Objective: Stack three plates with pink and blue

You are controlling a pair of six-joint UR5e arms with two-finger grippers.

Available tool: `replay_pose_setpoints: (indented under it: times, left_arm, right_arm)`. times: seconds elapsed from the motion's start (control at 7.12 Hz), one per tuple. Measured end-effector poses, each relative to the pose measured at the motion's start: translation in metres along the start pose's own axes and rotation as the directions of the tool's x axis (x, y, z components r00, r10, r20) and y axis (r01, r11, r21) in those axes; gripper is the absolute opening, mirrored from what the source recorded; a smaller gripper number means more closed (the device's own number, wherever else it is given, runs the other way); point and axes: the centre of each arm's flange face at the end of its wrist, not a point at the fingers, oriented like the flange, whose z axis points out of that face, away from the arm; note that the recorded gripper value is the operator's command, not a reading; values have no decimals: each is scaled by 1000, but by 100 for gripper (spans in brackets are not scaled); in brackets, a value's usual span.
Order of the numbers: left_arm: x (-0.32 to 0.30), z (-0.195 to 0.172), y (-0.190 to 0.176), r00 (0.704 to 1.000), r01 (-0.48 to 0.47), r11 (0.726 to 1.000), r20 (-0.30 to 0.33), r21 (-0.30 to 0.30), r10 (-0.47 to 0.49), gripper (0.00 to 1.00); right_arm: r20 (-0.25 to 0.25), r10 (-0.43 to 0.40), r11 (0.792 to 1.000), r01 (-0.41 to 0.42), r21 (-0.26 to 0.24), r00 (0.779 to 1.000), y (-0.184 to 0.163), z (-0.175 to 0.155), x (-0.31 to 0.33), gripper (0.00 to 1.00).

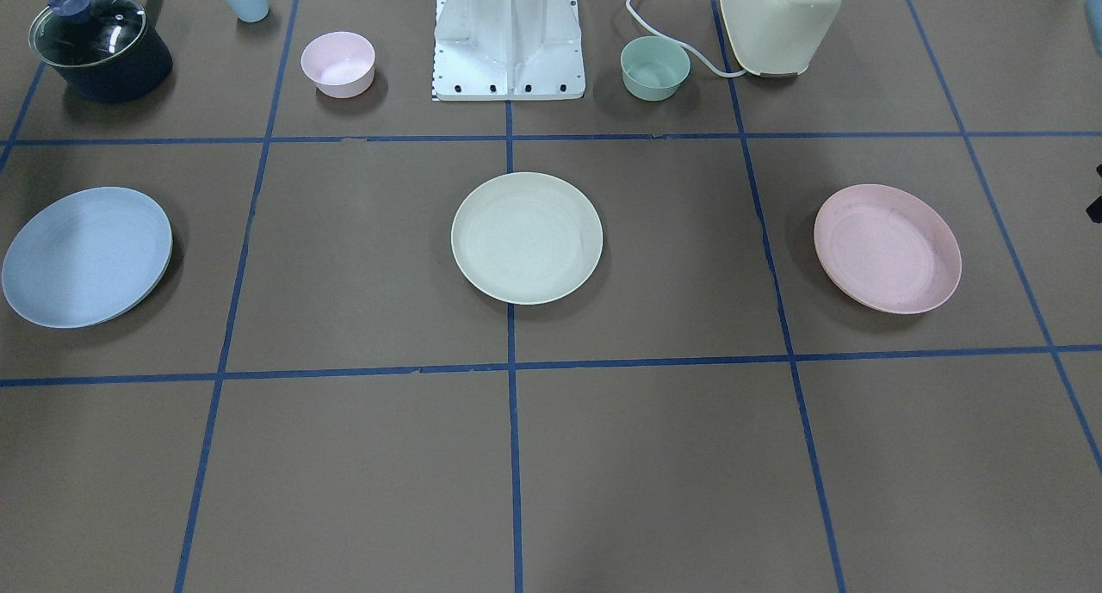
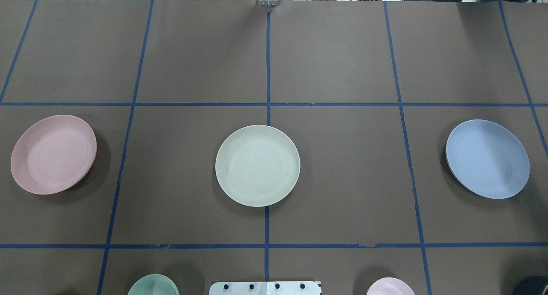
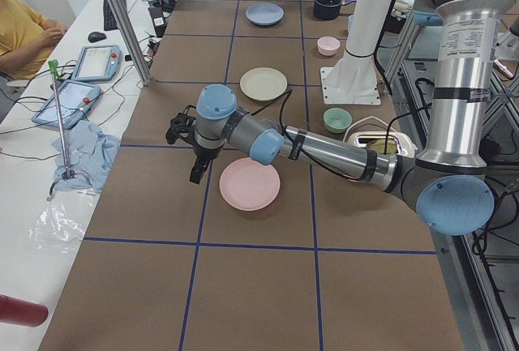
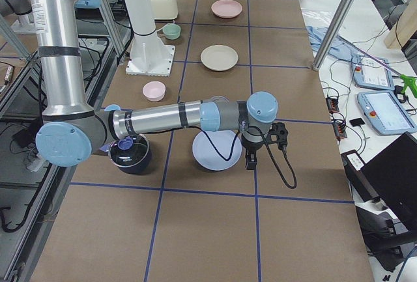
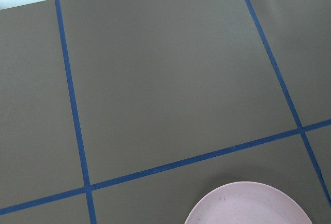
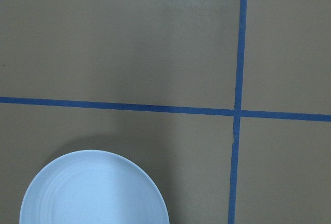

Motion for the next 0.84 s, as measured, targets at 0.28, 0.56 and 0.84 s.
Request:
replay_pose_setpoints:
  times: [0.28,0.56,0.84]
  left_arm:
    - [-3,3,1,1000,11,1000,1,-10,-11,99]
    - [-7,6,2,1000,11,1000,7,-11,-11,99]
    - [-9,7,3,1000,13,1000,10,-12,-13,99]
  right_arm:
    - [6,-63,997,62,46,998,17,16,3,100]
    - [13,-54,997,53,59,998,26,26,3,100]
    - [17,-27,999,26,35,999,31,41,-4,100]
